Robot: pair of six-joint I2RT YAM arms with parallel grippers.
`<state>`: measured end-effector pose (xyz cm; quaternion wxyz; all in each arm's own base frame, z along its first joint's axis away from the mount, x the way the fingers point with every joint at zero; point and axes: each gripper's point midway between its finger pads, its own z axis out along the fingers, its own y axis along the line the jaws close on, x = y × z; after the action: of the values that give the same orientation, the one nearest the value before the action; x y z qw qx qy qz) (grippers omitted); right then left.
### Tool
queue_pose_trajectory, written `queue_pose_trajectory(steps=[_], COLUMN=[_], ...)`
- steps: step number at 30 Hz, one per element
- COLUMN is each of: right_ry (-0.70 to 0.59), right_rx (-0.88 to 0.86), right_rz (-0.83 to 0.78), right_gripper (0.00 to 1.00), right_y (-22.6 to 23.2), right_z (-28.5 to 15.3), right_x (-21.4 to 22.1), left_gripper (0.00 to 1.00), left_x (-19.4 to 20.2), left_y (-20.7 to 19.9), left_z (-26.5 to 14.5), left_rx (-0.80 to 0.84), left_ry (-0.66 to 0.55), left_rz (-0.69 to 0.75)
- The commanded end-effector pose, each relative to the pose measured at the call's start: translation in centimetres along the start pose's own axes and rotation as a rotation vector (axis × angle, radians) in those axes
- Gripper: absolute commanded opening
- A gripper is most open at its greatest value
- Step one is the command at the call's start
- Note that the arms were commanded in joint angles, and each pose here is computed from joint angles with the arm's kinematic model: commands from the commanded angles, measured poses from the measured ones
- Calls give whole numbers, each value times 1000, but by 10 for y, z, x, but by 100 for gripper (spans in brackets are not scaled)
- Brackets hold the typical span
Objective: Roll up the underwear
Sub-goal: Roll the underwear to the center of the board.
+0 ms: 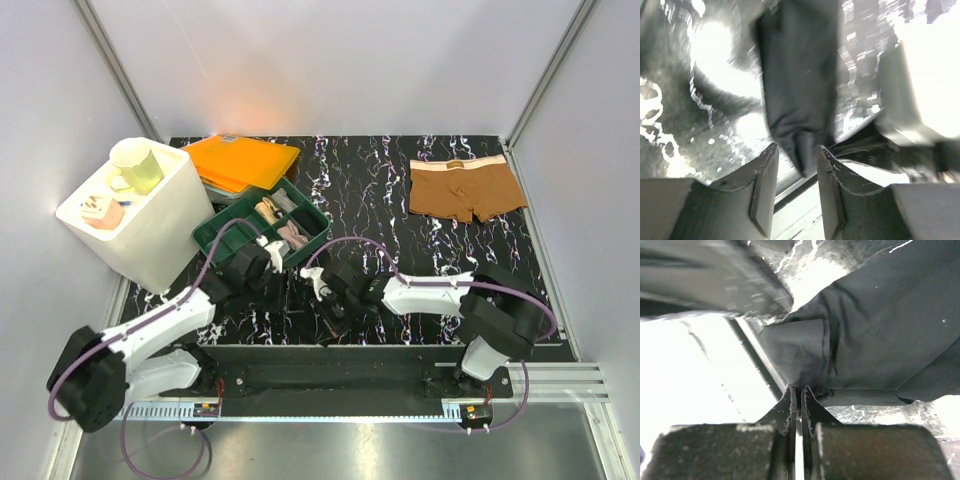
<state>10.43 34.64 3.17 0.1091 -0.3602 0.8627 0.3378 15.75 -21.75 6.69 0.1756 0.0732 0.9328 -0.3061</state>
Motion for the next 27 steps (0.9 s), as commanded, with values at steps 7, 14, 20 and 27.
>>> queue_pose_trajectory(steps=[7,14,20,27], right_ry=[63,80,83,81], right_rx=[-254,-286,-289,-309], right_rz=[107,159,180,191], right_gripper=[0,0,0,0], right_y=[17,11,4,0], right_z=[-6,-7,-7,-9], right_x=[-17,-21,-21,-24], left_gripper=[44,46,46,47], left_x=[-26,-33,-17,8], left_y=[-37,-57,-59,-63], left_z=[-11,-12,1,18], left_rx=[242,397,438,449], left_ry=[-238,-347,-284,-193], left_rz=[98,138,131,160])
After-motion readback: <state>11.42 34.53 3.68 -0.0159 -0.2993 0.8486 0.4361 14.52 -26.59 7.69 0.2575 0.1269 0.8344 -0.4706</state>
